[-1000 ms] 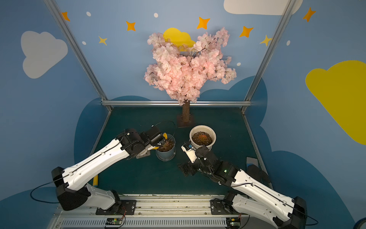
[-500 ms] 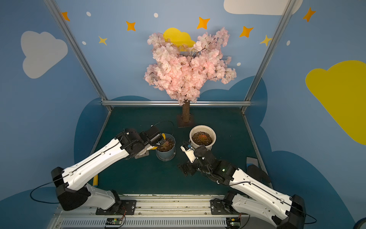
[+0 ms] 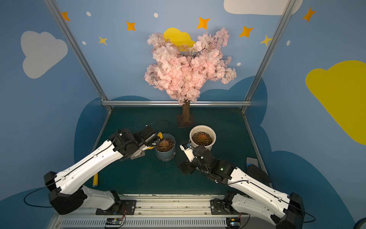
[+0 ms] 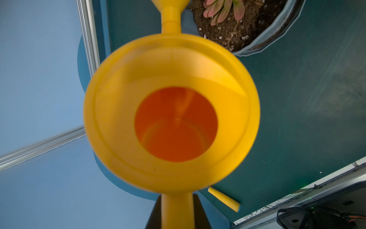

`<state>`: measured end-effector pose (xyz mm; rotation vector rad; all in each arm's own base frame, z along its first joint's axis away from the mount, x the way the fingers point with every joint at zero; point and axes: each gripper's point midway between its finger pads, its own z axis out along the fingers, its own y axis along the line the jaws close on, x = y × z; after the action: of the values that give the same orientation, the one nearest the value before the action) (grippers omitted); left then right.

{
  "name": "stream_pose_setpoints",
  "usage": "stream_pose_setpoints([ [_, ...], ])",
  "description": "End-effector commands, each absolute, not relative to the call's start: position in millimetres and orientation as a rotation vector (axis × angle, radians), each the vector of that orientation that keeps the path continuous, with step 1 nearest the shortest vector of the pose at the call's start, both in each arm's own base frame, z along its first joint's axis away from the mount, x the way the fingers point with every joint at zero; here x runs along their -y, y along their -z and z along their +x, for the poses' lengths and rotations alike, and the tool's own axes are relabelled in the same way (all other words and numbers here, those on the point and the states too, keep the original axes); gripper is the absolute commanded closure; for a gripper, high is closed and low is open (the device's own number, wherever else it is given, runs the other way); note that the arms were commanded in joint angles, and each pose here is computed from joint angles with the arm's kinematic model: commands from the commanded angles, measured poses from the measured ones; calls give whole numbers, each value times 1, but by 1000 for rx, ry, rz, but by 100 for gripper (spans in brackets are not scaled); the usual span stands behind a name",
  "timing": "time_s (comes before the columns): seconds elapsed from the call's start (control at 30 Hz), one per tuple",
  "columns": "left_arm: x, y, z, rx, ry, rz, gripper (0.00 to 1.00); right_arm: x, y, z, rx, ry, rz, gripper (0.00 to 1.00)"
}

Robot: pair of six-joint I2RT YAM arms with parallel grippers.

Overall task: Water the succulent around the soil edge
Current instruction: Water the soil of the potted plant with water.

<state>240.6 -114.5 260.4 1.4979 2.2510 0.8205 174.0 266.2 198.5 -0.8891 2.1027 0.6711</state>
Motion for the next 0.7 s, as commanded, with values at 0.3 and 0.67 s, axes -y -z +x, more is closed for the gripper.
stream_pose_setpoints([
  [0.3, 95, -263, 231, -2275, -883, 1499, 97, -274, -209, 177, -2073, -711, -855, 4],
  [0.67, 89, -263, 221, -2265, -889, 1544, 97, -274, -204, 182, -2089, -679, -846, 4],
])
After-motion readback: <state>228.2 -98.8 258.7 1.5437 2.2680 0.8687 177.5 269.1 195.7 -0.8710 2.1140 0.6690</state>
